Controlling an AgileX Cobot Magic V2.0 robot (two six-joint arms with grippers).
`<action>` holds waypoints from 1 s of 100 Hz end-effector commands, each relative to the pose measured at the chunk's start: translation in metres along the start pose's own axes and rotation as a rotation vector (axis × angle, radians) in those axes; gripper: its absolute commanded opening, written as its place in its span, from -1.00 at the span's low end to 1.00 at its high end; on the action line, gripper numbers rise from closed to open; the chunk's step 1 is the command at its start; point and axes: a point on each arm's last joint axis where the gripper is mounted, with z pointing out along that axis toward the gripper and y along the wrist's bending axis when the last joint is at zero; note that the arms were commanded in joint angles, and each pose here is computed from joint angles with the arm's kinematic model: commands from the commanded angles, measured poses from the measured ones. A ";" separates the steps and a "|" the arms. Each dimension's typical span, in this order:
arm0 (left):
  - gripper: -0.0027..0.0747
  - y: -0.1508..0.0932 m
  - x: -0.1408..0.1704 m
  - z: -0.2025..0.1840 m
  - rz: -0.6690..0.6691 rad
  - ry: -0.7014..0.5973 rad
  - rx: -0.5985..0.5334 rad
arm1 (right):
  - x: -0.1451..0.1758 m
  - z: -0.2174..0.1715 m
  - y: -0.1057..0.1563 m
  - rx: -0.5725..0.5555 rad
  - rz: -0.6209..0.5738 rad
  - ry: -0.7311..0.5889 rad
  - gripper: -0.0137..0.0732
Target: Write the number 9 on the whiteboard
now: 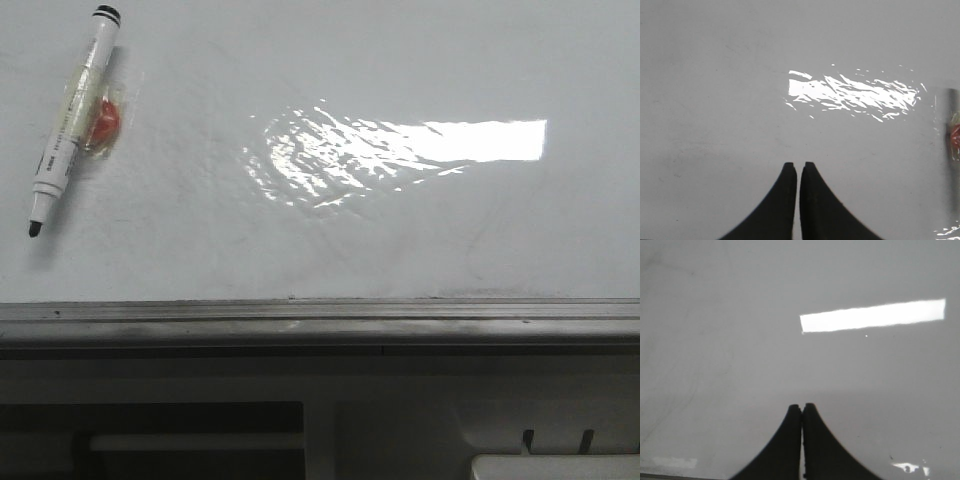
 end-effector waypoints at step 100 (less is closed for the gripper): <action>-0.98 -0.002 -0.015 -0.004 0.011 -0.110 0.013 | -0.014 -0.001 0.002 -0.009 0.040 -0.009 -0.85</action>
